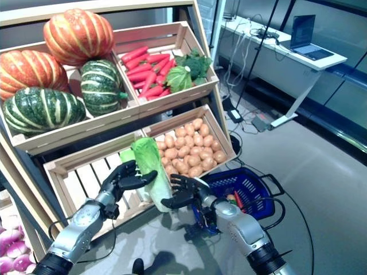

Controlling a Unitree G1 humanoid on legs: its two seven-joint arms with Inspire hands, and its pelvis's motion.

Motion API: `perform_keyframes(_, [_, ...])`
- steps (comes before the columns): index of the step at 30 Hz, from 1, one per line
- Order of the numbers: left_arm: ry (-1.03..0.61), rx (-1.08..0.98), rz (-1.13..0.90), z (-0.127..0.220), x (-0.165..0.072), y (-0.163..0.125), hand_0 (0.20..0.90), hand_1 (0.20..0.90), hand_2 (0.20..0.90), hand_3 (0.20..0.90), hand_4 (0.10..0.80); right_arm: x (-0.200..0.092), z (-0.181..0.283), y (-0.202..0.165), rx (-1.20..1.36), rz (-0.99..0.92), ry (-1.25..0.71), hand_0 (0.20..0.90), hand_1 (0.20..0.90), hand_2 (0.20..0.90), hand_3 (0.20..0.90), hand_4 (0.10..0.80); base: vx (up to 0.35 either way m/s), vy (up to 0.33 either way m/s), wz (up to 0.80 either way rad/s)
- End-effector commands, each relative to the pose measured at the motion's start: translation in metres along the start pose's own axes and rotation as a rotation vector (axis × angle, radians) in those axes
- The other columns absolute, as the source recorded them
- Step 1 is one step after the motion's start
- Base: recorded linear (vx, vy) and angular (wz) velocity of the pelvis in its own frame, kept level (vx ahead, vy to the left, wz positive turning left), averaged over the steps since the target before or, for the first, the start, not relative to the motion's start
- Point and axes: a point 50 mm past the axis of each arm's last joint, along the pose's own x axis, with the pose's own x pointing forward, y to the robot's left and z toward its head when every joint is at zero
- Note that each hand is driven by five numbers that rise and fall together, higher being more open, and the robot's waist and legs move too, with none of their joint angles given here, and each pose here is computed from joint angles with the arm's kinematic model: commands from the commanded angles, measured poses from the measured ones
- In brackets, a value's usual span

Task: Put vegetables into the basket

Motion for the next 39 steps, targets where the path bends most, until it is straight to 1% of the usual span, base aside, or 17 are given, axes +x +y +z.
perform_keyframes(1, [-0.368,0.038,-0.087,0.088,0.02,-0.011,0.3,0.3,0.3,0.3,0.4,0.001,0.032,0.036,0.033,0.315,-0.114,0.9,0.9,0.9,0.9,0.8,0.0,0.0,0.0])
perform_keyframes(4, [-0.365,0.036,-0.096,0.088,0.021,-0.012,0.3,0.3,0.3,0.3,0.4,0.001,0.032,0.042,0.059,0.387,-0.104,0.9,0.9,0.9,0.9,0.8,0.0,0.0,0.0])
perform_keyframes(8, [-0.361,0.023,-0.119,0.086,0.022,-0.015,0.3,0.3,0.3,0.3,0.4,0.0,0.034,0.06,0.14,0.553,-0.085,0.9,0.9,0.9,0.9,0.8,0.0,0.0,0.0])
perform_keyframes(10, [-0.362,0.017,-0.129,0.085,0.022,-0.017,0.3,0.3,0.3,0.3,0.4,0.0,0.033,0.067,0.157,0.603,-0.068,0.9,0.9,0.9,0.9,0.8,0.0,0.0,0.0])
perform_keyframes(15, [-0.359,0.018,-0.141,0.082,0.022,-0.019,0.3,0.3,0.3,0.3,0.4,0.001,0.032,0.076,0.17,0.664,-0.053,0.9,0.9,0.9,0.9,0.8,0.009,0.003,0.01])
perform_keyframes(20, [-0.37,0.0,-0.137,0.082,0.023,-0.022,0.3,0.3,0.3,0.3,0.4,0.005,0.032,0.083,0.194,0.672,-0.051,0.9,0.9,0.9,0.9,0.8,0.011,0.004,0.03])
perform_keyframes(25, [-0.382,-0.008,-0.12,0.082,0.022,-0.024,0.3,0.3,0.3,0.3,0.4,0.01,0.03,0.085,0.194,0.648,-0.049,0.9,0.9,0.9,0.9,0.8,0.0,0.0,0.0])
perform_keyframes(29, [-0.376,0.001,-0.074,0.08,0.023,-0.024,0.3,0.3,0.3,0.3,0.4,0.014,0.032,0.082,0.175,0.578,-0.087,0.9,0.9,0.9,0.9,0.8,0.0,0.0,0.0])
perform_keyframes(32, [-0.35,0.036,-0.003,0.076,0.024,-0.021,0.3,0.3,0.3,0.3,0.4,0.019,0.036,0.072,0.136,0.442,-0.131,0.9,0.9,0.9,0.9,0.8,0.0,0.0,0.0])
perform_keyframes(34, [-0.342,0.046,0.023,0.075,0.025,-0.019,0.3,0.3,0.3,0.3,0.4,0.02,0.037,0.068,0.125,0.39,-0.149,0.9,0.9,0.9,0.9,0.8,0.0,0.0,0.0])
perform_keyframes(36, [-0.336,0.058,0.059,0.073,0.025,-0.017,0.3,0.3,0.3,0.3,0.4,0.023,0.04,0.058,0.096,0.262,-0.18,0.9,0.9,0.9,0.9,0.8,0.0,0.0,0.0])
perform_keyframes(39, [-0.339,0.065,0.067,0.074,0.026,-0.019,0.3,0.3,0.3,0.3,0.4,0.025,0.039,0.054,0.111,0.19,-0.179,0.9,0.9,0.9,0.9,0.8,0.0,0.0,0.0])
